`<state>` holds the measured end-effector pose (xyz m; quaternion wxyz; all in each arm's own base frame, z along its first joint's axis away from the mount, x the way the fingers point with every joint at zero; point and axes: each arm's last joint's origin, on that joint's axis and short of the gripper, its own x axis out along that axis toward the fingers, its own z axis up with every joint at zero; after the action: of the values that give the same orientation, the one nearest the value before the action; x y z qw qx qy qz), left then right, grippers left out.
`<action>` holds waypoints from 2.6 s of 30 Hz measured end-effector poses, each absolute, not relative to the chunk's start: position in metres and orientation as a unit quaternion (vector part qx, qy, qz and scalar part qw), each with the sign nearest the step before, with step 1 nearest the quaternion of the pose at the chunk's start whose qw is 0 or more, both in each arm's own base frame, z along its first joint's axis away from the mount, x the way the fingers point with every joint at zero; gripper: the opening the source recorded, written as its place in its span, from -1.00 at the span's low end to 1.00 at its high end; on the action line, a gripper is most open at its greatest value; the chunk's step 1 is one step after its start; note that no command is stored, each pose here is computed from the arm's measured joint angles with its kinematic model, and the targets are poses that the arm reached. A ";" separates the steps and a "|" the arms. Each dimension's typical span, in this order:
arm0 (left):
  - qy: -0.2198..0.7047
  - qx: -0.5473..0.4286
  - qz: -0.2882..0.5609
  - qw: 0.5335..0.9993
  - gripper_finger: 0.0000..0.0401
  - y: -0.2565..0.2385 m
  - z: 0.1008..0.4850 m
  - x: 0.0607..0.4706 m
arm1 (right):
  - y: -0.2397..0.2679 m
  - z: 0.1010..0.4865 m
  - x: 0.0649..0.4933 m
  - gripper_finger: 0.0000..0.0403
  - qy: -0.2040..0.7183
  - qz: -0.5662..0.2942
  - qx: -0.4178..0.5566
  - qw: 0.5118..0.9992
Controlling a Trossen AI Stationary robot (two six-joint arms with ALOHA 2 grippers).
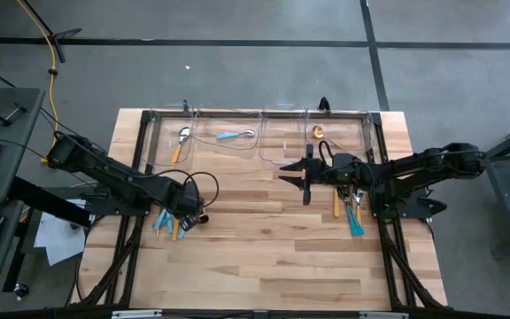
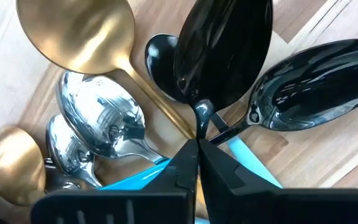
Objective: Sort silverware by color (type)
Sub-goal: Put the black spoon into the middle right transparent bin
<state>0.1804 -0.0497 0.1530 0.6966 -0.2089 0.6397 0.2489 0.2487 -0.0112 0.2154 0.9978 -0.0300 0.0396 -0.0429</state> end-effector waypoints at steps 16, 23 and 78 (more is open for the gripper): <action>0.637 -0.201 0.230 0.707 -1.00 -0.052 0.163 0.187 | -0.011 0.214 0.249 -0.46 0.046 -0.043 -0.030 0.998; 0.628 -0.202 0.215 0.720 -1.00 -0.054 0.173 0.194 | -0.011 0.214 0.249 -0.46 0.046 -0.043 -0.030 0.998; 0.630 -0.133 0.191 0.741 -0.99 -0.061 0.195 0.198 | -0.011 0.213 0.248 -0.46 0.051 -0.043 -0.030 0.997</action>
<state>0.1981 -0.0605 0.1946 0.7411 -0.1328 0.6300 0.1906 0.2485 -0.0111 0.2131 0.9973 -0.0299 0.0513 -0.0425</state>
